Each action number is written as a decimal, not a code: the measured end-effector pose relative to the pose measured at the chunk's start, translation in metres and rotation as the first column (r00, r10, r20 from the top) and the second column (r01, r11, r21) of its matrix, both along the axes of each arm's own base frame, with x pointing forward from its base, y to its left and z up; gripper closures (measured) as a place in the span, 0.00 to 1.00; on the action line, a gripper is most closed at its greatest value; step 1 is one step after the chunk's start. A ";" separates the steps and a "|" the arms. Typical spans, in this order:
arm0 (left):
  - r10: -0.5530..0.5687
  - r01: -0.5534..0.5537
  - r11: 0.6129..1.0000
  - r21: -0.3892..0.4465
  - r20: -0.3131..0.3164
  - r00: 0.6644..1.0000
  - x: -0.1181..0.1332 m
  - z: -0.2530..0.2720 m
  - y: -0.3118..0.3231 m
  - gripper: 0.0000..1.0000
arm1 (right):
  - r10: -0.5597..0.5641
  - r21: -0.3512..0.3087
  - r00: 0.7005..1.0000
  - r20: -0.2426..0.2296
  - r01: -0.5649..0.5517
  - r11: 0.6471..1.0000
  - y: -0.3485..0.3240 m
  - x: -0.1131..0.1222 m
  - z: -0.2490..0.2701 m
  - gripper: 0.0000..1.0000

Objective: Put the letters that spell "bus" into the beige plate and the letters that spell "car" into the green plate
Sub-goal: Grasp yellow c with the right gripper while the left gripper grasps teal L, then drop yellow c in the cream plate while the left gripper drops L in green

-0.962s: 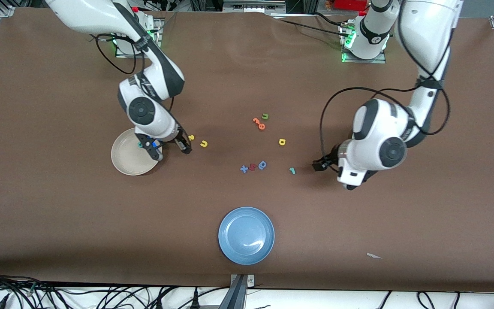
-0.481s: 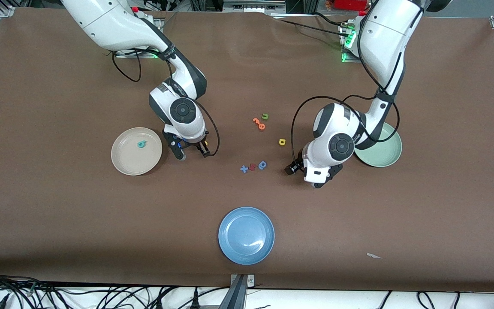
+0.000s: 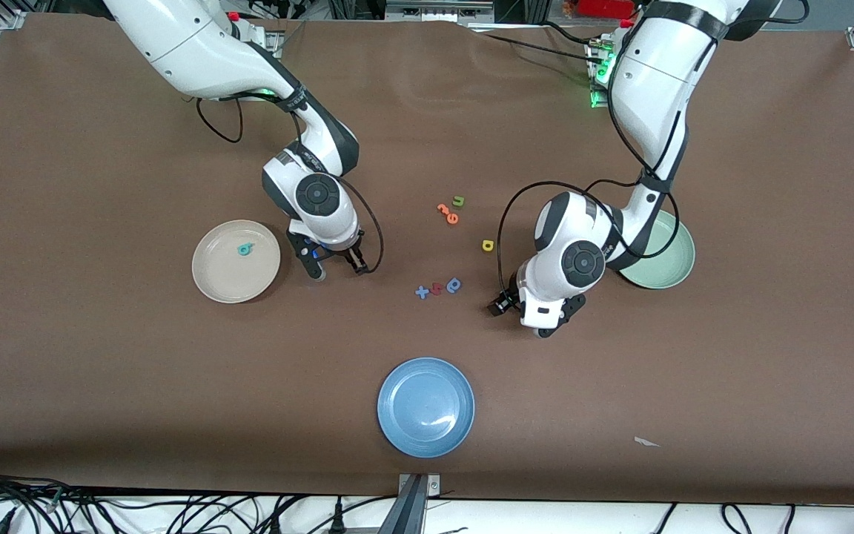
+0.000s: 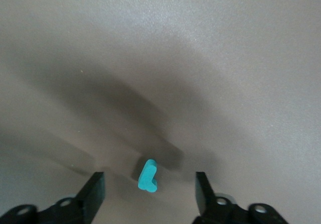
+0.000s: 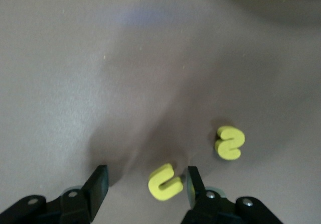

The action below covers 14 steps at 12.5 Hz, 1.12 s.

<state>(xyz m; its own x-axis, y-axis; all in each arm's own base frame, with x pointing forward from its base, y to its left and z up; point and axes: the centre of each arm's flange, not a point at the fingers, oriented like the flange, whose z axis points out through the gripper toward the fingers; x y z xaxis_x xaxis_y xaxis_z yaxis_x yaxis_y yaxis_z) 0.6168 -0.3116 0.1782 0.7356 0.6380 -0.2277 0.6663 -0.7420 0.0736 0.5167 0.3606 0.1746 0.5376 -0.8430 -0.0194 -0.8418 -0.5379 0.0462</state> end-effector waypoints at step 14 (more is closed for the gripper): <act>-0.033 0.034 0.999 0.023 -0.019 0.999 -0.007 -0.006 -0.009 0.84 | 0.021 -0.001 1.000 0.016 -0.021 1.000 0.005 0.000 0.003 0.72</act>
<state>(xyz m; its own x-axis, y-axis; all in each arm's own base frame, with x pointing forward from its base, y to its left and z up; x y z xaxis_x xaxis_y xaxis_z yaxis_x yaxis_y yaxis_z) 0.6093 -0.3211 0.1718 0.7523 0.6185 -0.2270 0.6423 -0.7652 0.0438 0.5171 0.3652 0.1773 0.5554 -0.8315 -0.0098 -0.8309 -0.5554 0.0332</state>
